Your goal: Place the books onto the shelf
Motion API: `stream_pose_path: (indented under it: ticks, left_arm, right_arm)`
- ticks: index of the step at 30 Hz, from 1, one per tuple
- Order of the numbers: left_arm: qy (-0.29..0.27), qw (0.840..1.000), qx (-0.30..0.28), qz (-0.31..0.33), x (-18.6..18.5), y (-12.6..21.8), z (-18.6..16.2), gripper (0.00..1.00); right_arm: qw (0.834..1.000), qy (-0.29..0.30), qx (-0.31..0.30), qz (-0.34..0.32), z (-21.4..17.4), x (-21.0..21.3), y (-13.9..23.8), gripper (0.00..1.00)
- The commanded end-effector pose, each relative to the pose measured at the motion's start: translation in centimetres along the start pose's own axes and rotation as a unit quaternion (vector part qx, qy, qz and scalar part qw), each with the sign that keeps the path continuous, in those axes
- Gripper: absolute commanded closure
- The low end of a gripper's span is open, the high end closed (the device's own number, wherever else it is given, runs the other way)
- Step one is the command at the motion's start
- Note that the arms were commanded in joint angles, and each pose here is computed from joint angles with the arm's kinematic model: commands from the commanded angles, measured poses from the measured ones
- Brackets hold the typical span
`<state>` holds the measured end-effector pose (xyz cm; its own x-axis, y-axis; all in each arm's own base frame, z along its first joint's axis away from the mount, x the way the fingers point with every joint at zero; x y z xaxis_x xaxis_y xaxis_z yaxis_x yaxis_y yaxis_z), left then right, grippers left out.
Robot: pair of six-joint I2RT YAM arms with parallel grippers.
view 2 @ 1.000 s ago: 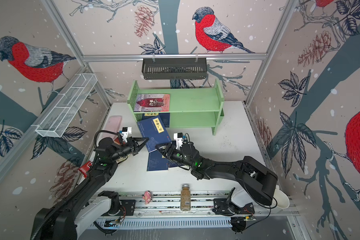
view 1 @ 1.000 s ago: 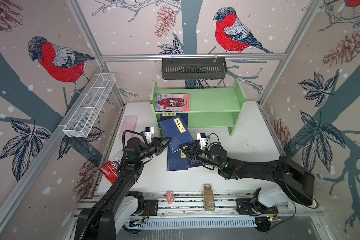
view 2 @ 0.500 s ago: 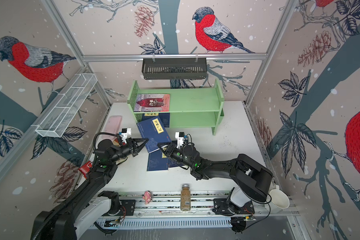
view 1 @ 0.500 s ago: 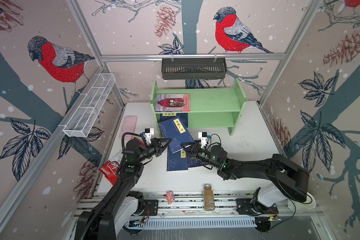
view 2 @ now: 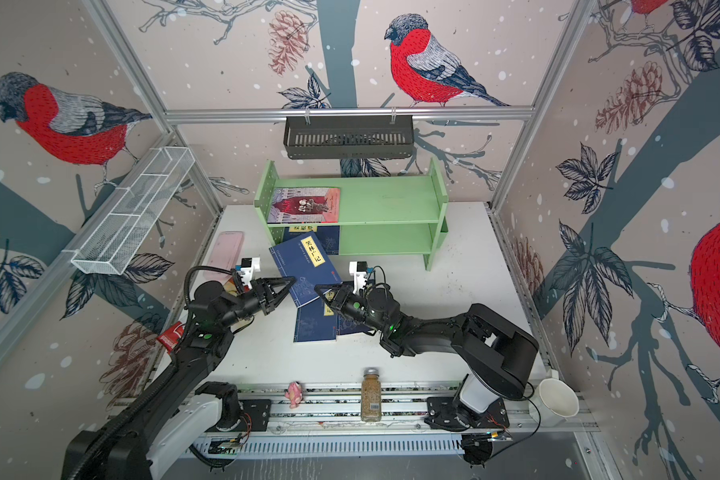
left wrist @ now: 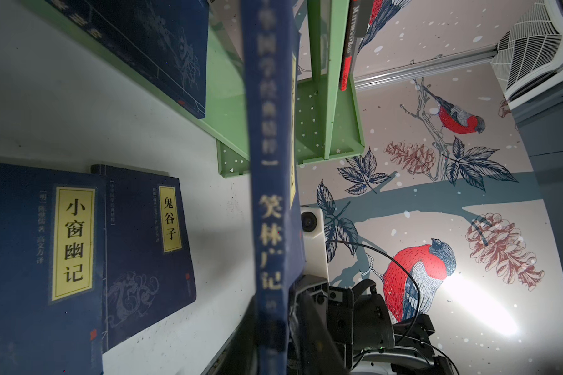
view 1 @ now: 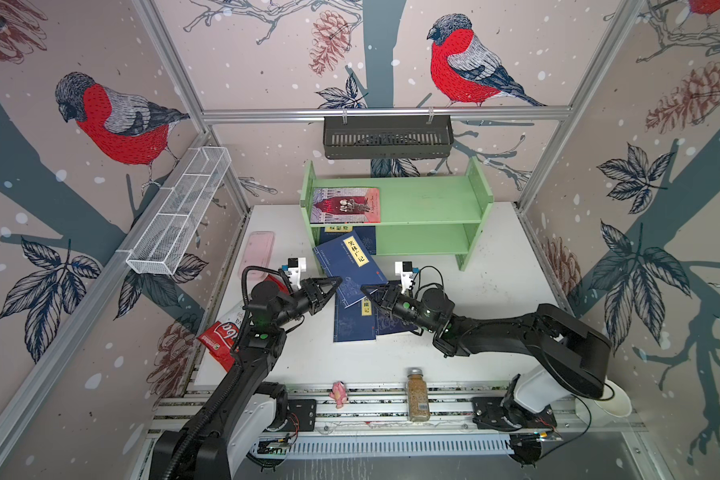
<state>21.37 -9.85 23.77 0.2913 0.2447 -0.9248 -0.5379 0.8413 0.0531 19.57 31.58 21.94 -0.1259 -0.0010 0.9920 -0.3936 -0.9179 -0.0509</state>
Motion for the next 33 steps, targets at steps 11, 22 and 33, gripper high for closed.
stream_pose_path:
  ticks: [11,22,33]
  left_arm:
    - [-0.142,0.987,0.064,-0.041,-2.7,0.4,0.2,0.43]
    - [-0.151,0.984,0.082,-0.045,-1.9,0.8,0.0,0.41]
    - [-0.188,0.980,0.069,0.009,-0.8,1.5,1.1,0.39]
  right_arm:
    - [0.988,0.091,0.102,-0.075,0.3,2.2,4.4,0.95]
    - [0.981,0.119,0.123,-0.089,2.4,3.2,8.8,0.95]
    - [0.973,0.150,0.158,-0.080,2.3,4.7,9.5,0.95]
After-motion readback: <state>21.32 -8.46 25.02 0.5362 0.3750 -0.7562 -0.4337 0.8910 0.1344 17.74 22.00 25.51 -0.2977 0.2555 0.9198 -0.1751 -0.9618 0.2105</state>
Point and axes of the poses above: each gripper's point midway between its finger pads, its own y axis back along the fingers, its own x axis along the line the jaws close on, z = x × y, the point moved 8 cm from there along y, back along the fingers, and after that the axes turned 8 degrees about -y, right-handed, at the moved point
